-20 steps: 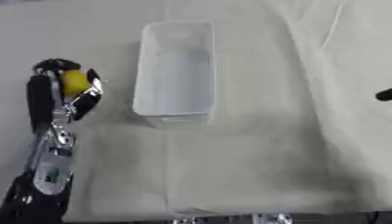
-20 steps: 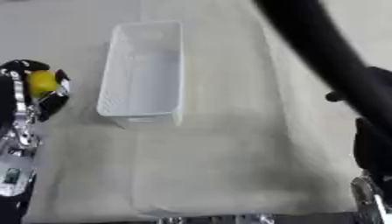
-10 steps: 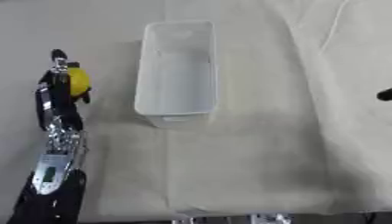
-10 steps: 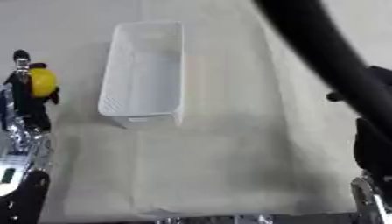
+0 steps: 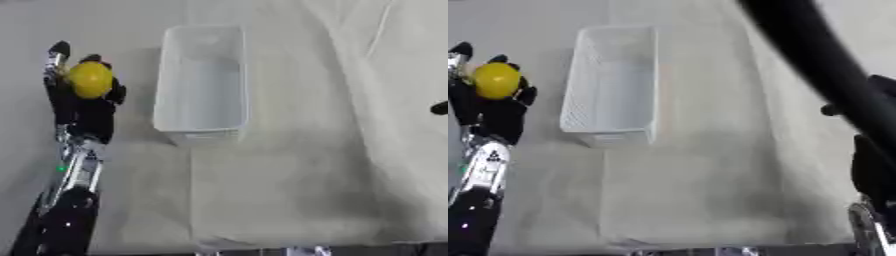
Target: Pick up objects on the table and place them in the box.
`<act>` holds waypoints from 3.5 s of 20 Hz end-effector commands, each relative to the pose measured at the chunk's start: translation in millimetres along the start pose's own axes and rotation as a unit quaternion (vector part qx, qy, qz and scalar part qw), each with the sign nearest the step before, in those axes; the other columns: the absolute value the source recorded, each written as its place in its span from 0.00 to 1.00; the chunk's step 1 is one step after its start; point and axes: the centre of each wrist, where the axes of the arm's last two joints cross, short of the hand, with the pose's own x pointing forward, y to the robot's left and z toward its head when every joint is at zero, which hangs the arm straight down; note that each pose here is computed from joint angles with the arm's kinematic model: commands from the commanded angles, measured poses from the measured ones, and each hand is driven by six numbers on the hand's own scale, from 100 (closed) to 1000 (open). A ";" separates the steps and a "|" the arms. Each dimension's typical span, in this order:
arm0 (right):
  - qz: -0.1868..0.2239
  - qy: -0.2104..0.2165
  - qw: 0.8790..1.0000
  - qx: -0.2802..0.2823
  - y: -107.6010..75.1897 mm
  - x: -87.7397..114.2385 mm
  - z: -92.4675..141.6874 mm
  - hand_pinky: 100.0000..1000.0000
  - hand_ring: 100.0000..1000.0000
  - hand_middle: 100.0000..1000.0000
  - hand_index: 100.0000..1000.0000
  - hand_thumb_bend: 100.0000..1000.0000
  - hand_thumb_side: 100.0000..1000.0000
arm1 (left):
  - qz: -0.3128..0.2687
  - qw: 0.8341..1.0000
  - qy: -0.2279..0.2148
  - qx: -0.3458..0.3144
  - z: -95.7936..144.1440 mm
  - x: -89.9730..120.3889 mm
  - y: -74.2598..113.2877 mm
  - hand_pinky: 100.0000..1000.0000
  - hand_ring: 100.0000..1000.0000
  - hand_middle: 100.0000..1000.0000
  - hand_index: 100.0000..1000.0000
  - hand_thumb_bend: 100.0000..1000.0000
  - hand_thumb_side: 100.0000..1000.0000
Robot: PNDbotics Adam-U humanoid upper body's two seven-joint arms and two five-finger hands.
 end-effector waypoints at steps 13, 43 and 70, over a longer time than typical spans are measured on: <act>-0.003 -0.016 0.999 0.045 -3.0 4.1 0.2 0.62 0.73 0.85 0.85 0.12 0.89 | -0.588 0.786 -0.144 -0.123 -64.6 46.0 -32.6 0.00 0.00 0.00 0.04 0.00 0.00; -0.011 -0.012 0.998 0.057 -1.4 3.8 -0.1 0.62 0.74 0.85 0.85 0.13 0.88 | -0.786 0.549 -0.207 -0.195 -84.5 -1.6 -50.7 0.40 0.64 0.71 0.76 0.00 0.23; -0.007 -0.018 0.998 0.062 2.8 3.6 1.9 0.62 0.74 0.86 0.85 0.14 0.87 | -0.844 0.483 -0.224 -0.060 -52.8 68.3 -39.1 0.83 0.94 0.92 0.98 0.18 0.64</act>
